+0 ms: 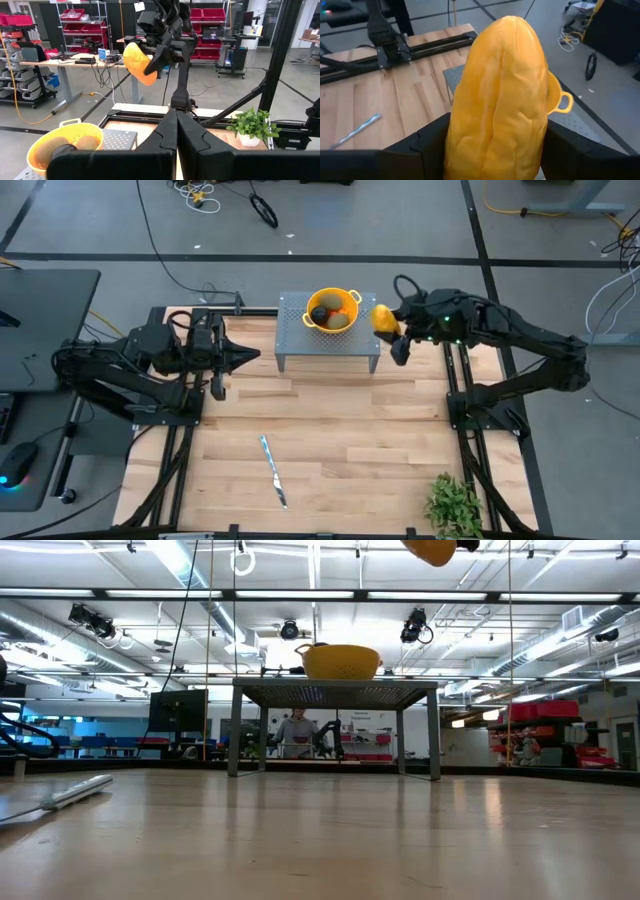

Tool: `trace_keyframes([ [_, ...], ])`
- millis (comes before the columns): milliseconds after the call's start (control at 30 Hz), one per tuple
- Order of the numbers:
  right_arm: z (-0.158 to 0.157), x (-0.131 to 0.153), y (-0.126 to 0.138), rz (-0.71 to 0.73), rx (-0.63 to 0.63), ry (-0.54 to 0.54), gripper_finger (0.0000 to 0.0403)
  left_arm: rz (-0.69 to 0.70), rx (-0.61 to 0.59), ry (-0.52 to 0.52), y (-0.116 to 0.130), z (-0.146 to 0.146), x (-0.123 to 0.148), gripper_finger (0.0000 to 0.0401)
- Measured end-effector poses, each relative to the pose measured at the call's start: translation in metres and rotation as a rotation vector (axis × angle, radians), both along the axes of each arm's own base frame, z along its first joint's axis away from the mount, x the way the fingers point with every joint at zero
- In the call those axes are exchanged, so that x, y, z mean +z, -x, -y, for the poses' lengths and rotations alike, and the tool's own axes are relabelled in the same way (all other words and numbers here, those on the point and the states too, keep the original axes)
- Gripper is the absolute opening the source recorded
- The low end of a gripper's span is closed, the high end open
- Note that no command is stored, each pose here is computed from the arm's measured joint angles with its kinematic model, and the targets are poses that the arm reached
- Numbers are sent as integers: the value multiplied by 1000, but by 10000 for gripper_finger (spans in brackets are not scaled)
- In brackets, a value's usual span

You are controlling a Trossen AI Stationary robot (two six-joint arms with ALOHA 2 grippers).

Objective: Pick & Place Fruit
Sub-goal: Put the mango into the yellow colander bowl on the shelf

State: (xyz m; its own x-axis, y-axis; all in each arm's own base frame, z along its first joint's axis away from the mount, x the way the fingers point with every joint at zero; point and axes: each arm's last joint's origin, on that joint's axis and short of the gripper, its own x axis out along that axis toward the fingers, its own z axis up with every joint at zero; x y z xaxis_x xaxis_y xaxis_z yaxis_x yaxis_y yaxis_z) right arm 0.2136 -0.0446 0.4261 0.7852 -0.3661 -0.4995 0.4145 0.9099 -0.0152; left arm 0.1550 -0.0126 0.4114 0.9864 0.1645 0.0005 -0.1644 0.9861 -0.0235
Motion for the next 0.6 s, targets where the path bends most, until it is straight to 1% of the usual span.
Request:
trace_keyframes([
  [167,0,9,16,45,-12,8,254,3,3,17,0,0,0,0],
  [400,-1,21,41,115,-47,31,254,9,20,14,0,-1,1,0],
  [600,-1,26,54,138,-64,37,254,12,20,8,0,-1,1,0],
])
